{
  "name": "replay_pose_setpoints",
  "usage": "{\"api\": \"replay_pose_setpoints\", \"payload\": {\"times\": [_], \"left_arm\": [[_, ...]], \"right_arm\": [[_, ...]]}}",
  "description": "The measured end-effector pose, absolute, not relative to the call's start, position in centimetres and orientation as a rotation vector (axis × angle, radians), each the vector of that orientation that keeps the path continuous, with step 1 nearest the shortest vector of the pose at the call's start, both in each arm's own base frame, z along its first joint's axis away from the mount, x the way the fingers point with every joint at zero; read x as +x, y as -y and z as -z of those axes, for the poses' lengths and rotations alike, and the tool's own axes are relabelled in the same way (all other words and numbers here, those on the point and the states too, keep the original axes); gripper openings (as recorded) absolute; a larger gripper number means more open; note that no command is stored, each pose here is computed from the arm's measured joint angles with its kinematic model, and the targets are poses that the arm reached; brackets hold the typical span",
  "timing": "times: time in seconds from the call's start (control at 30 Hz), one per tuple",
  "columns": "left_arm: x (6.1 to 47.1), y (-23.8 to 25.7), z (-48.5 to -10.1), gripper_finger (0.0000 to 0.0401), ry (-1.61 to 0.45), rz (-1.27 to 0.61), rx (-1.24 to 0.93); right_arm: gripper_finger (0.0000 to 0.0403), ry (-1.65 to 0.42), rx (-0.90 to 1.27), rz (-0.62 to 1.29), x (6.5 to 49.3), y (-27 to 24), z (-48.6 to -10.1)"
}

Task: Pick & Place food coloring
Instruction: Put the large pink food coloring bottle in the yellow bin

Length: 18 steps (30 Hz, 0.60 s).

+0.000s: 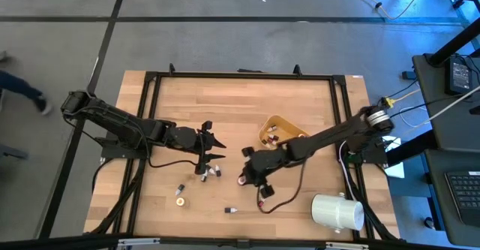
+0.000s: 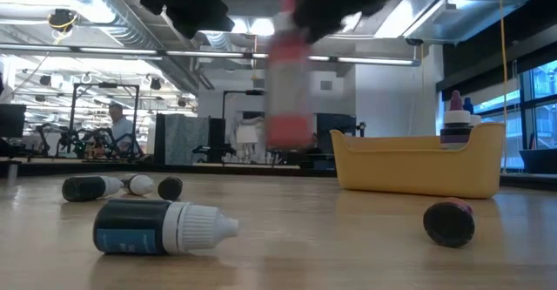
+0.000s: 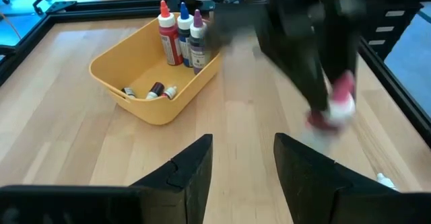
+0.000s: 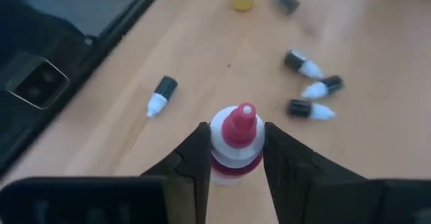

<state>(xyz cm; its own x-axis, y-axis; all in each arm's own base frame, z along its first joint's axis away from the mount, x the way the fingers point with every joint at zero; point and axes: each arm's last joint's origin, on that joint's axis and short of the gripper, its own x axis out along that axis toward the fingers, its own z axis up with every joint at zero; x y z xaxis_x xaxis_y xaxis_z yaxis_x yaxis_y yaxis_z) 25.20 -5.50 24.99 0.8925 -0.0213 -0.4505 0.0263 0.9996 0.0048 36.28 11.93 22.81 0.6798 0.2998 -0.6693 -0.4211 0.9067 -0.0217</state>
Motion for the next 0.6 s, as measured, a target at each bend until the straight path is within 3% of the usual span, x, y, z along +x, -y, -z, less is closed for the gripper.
{"api": "replay_pose_setpoints", "payload": {"times": [0.3, 0.6], "left_arm": [[25.2, 5.5, -25.0, 0.0152, -0.468, 0.024, 0.011], [25.2, 5.5, -24.9, 0.0151, -0.476, 0.024, 0.013]], "right_arm": [[0.0114, -0.798, -0.148, -0.074, 29.0, -8.7, -29.3], [0.0115, -0.734, -0.079, 0.237, 21.7, -5.4, -27.8]]}}
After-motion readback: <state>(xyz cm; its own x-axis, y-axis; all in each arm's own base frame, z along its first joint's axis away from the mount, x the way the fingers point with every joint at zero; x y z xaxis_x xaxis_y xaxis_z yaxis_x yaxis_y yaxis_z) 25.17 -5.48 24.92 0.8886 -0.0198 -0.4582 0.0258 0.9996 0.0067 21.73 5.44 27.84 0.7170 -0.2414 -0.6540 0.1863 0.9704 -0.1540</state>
